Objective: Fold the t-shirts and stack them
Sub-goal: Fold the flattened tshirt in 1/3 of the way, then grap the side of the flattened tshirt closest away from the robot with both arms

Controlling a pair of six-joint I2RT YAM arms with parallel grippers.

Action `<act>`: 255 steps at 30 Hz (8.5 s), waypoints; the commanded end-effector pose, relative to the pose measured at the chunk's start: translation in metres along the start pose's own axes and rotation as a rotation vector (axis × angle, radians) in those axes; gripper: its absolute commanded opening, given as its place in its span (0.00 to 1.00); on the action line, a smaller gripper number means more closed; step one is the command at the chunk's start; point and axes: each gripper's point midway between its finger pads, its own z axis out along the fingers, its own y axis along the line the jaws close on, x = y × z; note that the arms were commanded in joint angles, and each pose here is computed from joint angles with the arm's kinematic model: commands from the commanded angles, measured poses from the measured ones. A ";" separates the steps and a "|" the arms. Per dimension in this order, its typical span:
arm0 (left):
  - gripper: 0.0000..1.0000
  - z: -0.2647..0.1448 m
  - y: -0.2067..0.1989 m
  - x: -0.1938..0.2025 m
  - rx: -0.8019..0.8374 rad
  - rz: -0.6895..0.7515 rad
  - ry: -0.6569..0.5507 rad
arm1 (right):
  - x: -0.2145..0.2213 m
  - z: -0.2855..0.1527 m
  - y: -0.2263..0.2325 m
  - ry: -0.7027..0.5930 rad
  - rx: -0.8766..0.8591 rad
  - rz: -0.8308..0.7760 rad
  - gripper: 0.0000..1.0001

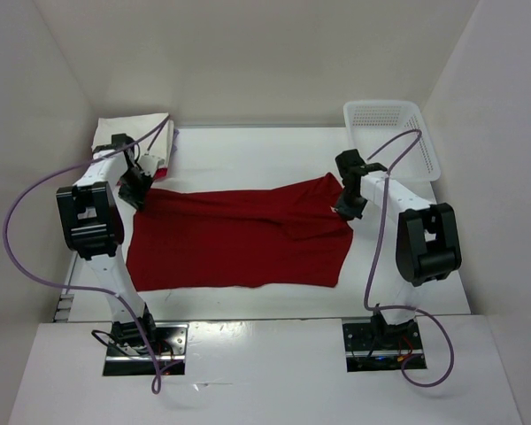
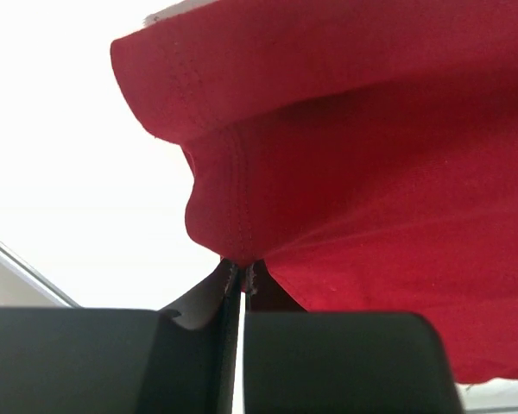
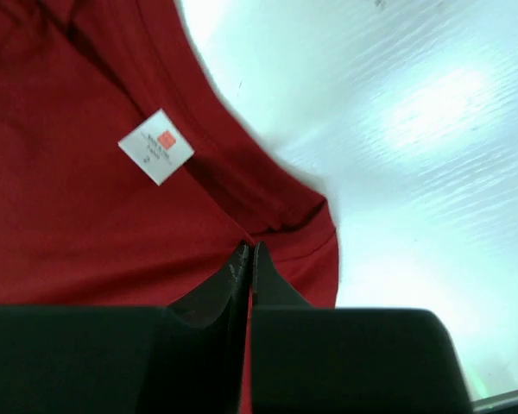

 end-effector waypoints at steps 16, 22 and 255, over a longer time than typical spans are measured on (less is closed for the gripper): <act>0.49 0.009 -0.005 0.030 0.045 0.026 0.145 | 0.018 0.010 -0.009 0.080 0.025 -0.059 0.54; 0.63 -0.037 0.007 0.012 -0.026 0.030 0.065 | -0.027 -0.035 0.033 -0.101 -0.087 -0.096 0.37; 0.20 0.009 -0.066 0.093 0.128 0.119 0.304 | 0.123 -0.058 0.094 0.224 -0.290 -0.174 0.00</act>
